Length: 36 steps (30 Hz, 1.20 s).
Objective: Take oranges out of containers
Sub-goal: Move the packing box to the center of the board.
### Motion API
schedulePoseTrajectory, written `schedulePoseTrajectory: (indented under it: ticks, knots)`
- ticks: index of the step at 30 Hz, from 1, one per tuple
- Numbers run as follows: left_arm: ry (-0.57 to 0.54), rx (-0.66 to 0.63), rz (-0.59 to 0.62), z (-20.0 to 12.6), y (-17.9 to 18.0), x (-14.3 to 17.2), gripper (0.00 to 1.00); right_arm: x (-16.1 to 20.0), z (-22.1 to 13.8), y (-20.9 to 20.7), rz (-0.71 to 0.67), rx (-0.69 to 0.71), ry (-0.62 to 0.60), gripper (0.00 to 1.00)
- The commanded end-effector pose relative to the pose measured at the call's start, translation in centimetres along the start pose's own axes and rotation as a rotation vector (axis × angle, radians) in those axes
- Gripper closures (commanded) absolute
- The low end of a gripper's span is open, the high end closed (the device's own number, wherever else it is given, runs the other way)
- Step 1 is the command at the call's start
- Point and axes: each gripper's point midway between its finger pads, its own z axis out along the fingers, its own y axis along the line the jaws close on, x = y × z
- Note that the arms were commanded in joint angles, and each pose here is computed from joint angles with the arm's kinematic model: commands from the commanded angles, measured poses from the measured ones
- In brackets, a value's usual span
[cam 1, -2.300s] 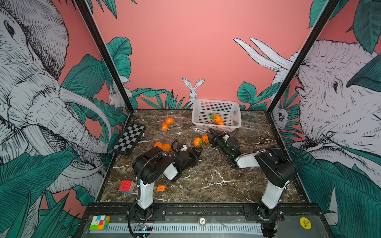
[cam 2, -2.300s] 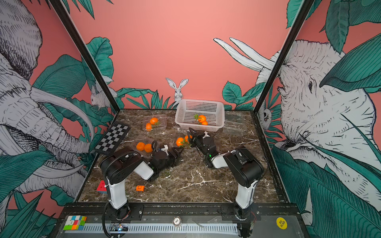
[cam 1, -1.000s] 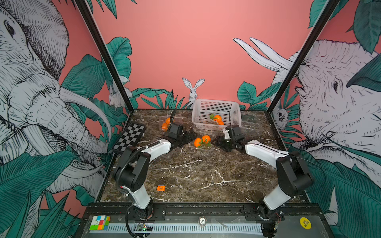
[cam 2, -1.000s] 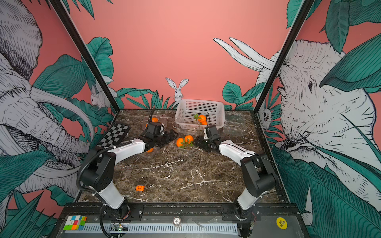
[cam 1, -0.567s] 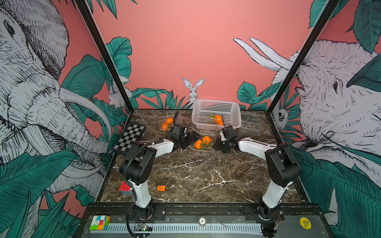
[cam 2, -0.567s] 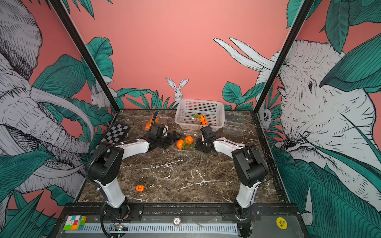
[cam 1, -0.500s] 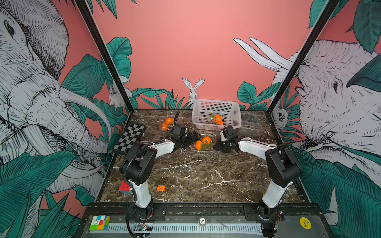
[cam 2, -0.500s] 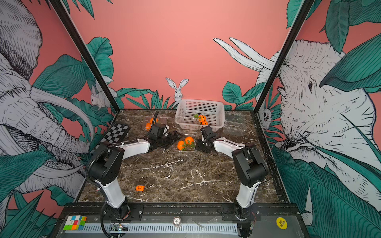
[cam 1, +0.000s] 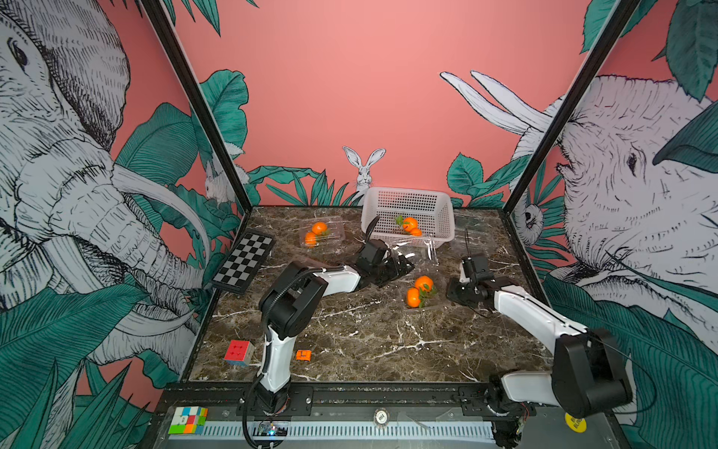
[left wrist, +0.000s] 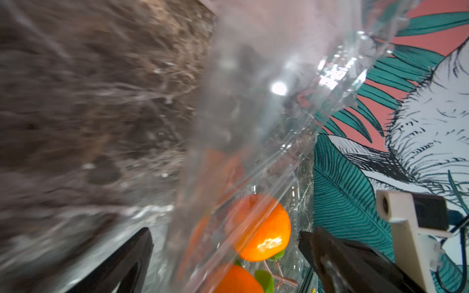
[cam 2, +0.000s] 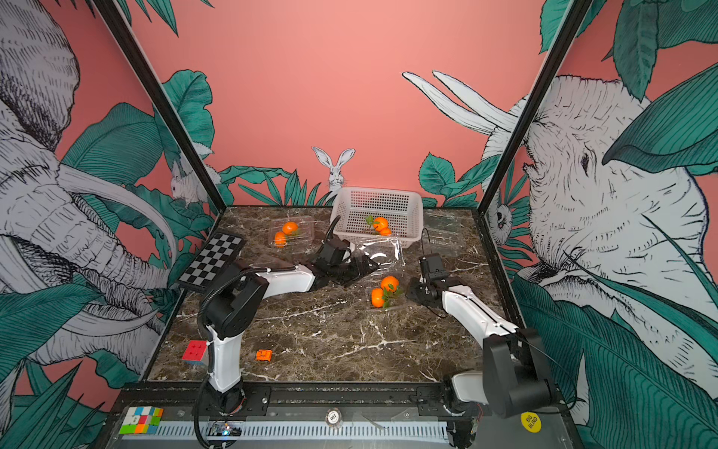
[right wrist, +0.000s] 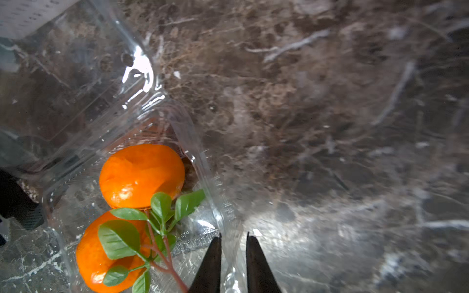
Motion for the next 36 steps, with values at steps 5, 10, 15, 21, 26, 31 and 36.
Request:
schedulePoseTrajectory:
  ticks: [5,10,15,21,26,31,36]
  knots:
    - [0.031,0.096,0.036,2.7,-5.2,1.0,0.01,2.1,-0.8,-5.6,0.089,0.142,0.004,0.84]
    - [0.056,0.132,0.063,4.4,-7.8,1.5,0.01,2.2,-2.5,-8.0,0.165,0.185,-0.075,0.85]
    - [0.080,0.145,0.076,5.9,-9.2,2.0,0.01,1.3,-4.3,-9.6,0.193,0.219,-0.122,0.84]
    - [0.081,0.166,0.077,6.6,-10.3,1.9,0.01,0.2,-4.3,-10.0,0.193,0.227,-0.110,0.77]
    - [0.083,0.154,0.139,5.0,-10.9,1.6,0.01,-1.9,-6.5,-8.6,0.170,0.179,-0.173,0.61]
    - [0.078,0.099,0.189,2.3,-9.8,1.4,0.01,-2.4,-7.8,-5.9,0.124,0.061,-0.163,0.46]
    - [0.074,0.069,0.206,-0.4,-8.7,2.3,0.01,-0.5,-7.0,-3.7,0.077,-0.020,-0.068,0.47]
